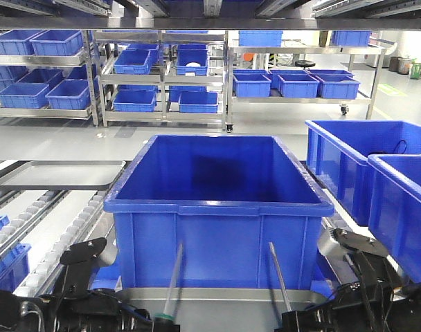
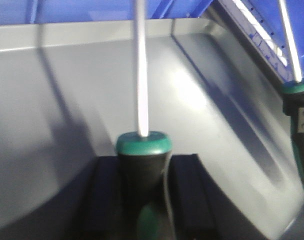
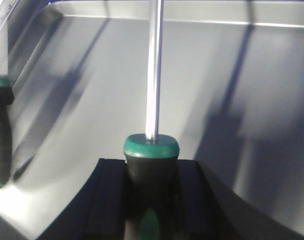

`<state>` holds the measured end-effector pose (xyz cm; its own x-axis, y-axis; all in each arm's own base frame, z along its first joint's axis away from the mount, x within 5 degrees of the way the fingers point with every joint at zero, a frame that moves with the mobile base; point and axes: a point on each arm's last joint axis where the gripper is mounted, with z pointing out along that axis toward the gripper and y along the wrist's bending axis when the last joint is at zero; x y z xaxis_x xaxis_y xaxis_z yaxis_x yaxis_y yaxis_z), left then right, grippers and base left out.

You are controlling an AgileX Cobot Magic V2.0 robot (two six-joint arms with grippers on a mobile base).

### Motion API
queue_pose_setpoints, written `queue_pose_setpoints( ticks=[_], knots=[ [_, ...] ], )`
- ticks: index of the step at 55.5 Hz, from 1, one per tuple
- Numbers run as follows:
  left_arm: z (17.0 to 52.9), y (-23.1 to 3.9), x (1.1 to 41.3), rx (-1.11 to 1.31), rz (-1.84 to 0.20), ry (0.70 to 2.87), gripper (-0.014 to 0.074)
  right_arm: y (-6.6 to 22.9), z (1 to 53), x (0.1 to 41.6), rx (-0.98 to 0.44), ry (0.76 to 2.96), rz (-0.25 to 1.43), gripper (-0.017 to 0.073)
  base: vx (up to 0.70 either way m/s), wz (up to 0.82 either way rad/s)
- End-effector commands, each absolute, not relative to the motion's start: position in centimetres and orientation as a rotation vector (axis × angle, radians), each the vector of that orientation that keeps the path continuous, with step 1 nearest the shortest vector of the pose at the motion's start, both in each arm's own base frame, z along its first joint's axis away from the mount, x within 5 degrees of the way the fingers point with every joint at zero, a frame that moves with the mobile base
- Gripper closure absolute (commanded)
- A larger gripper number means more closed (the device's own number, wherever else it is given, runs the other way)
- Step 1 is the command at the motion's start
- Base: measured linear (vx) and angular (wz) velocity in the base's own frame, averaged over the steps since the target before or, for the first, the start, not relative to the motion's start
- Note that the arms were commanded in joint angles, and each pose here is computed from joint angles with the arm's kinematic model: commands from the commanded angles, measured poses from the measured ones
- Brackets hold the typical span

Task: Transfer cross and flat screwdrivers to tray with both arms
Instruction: 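Lower both screwdrivers onto the tray and open both grippers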

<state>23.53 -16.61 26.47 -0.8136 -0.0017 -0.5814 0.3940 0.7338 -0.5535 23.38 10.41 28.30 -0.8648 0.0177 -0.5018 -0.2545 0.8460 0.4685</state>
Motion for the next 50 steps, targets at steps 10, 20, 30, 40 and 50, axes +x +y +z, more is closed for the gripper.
queue_pose_setpoints(
  ticks=[10,20,30,40,50],
  knots=[
    [28.4,-16.6,23.7,0.248,-0.955,2.286,0.0052,10.3,30.3,24.0,-0.141,2.388,0.73,0.0092,0.0,0.0],
    [29.5,-16.1,23.7,0.213,-0.923,2.216,0.0067,10.1,30.9,24.1,-0.127,2.332,0.712,0.0025,0.0,0.0],
    [32.5,-14.8,22.8,0.161,-0.884,2.06,0.0085,9.7,32.6,23.3,-0.162,2.224,0.678,0.0026,0.0,0.0],
    [34.6,-13.7,22.1,0.11,-0.851,1.944,0.0101,9.4,33.7,22.4,-0.192,2.176,0.673,0.0026,0.0,0.0],
    [34.6,-13.7,22.1,0.109,-0.85,1.942,0.0102,9.4,33.8,22.3,-0.192,2.178,0.678,0.0026,0.0,0.0]
  ],
)
